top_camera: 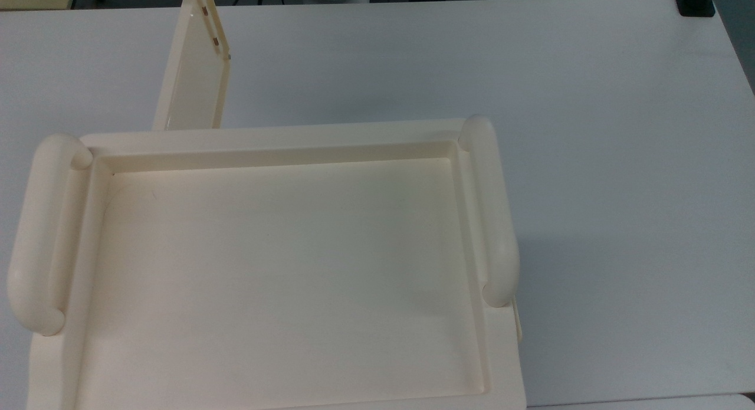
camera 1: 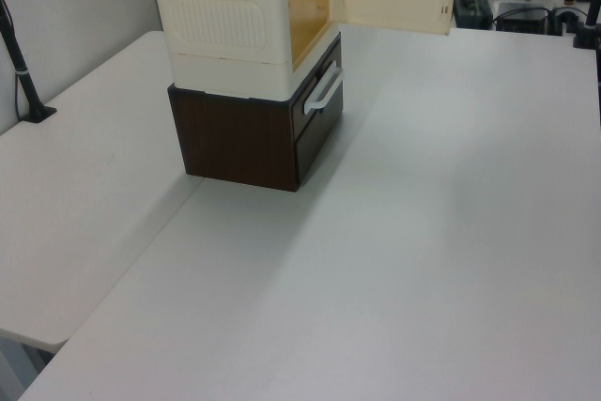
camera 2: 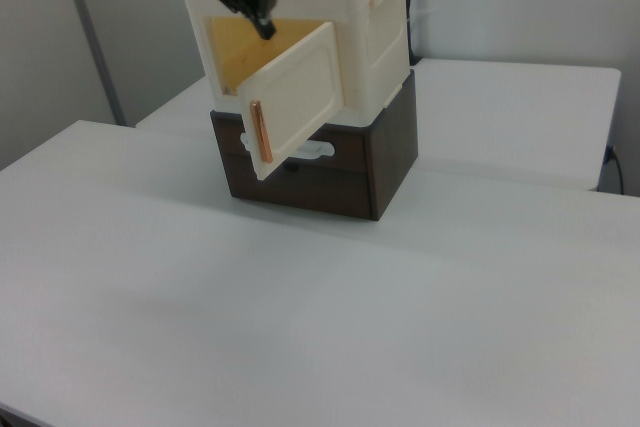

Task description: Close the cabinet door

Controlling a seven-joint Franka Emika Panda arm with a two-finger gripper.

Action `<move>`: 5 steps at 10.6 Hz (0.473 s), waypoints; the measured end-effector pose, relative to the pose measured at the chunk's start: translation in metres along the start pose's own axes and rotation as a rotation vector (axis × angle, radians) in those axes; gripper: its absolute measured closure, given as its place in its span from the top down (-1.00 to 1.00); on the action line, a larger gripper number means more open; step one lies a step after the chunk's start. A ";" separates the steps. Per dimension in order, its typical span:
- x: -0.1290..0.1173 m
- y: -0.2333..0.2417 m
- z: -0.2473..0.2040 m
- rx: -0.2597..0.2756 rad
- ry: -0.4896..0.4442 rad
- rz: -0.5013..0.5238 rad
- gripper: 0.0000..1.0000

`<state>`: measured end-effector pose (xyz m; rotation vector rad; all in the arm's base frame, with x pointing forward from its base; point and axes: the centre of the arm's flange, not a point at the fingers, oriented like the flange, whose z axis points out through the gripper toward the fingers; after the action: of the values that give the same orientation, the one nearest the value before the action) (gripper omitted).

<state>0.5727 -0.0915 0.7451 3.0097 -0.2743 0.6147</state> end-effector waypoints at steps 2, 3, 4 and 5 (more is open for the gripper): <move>0.001 0.040 0.009 -0.028 -0.009 0.050 -0.98; 0.000 0.050 0.020 -0.033 -0.029 0.049 -0.98; -0.002 0.053 0.033 -0.035 -0.055 0.040 -0.98; -0.003 0.050 0.046 -0.033 -0.079 0.032 -0.98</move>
<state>0.5782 -0.1443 0.7026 3.0073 -0.3341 0.4897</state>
